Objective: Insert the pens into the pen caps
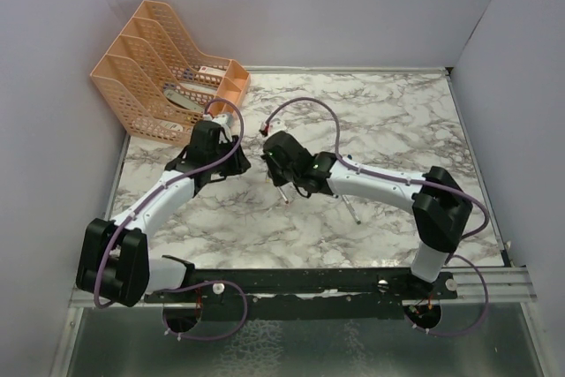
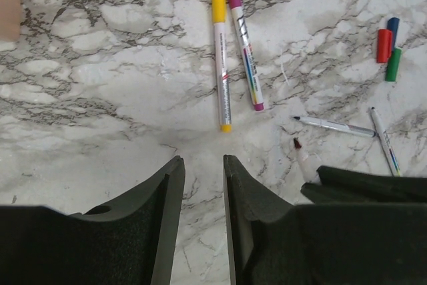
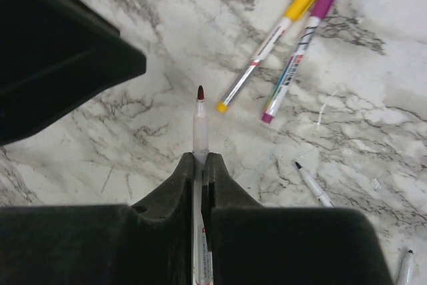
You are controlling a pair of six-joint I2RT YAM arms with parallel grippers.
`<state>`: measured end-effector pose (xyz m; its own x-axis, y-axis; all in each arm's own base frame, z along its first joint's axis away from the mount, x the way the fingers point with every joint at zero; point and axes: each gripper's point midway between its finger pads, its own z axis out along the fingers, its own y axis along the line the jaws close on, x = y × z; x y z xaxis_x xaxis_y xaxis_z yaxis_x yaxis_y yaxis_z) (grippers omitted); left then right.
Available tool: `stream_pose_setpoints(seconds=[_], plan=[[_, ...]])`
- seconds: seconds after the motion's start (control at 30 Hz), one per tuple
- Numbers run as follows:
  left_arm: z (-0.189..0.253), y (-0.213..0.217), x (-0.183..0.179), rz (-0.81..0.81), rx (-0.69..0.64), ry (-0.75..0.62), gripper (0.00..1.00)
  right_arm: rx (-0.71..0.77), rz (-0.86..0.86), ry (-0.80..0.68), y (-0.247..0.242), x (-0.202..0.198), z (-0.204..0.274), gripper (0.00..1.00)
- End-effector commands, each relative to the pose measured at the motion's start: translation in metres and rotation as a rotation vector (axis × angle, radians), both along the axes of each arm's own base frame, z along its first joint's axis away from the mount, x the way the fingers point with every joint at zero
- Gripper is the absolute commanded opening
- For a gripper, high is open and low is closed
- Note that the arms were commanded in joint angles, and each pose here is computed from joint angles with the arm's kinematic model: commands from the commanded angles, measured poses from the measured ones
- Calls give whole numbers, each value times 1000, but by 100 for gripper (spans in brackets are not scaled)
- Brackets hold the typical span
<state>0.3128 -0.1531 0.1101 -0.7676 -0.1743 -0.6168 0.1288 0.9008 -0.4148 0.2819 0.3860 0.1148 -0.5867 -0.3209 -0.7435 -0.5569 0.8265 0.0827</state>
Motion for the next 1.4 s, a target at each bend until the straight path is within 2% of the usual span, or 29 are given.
stream_pose_setpoints(seconds=[0.0,0.2,0.3,0.53,0.63,1.07,1.37], plan=[[37,-23,4,-126,-121,-171,33,123,-223,-90,-34,33,40,1],[76,-59,-8,-322,-312,-321,36,263,-297,-182,-58,40,77,1],[86,-76,-17,-416,-387,-341,37,332,-307,-222,-62,39,92,1],[107,-114,-34,-590,-438,-378,40,471,-301,-281,-63,35,118,1],[117,-128,-42,-655,-459,-395,44,501,-304,-308,-64,36,126,1],[110,-135,-31,-628,-449,-370,48,571,-287,-349,-65,33,150,1],[114,-134,-26,-604,-438,-392,46,576,-264,-309,-59,29,142,1]])
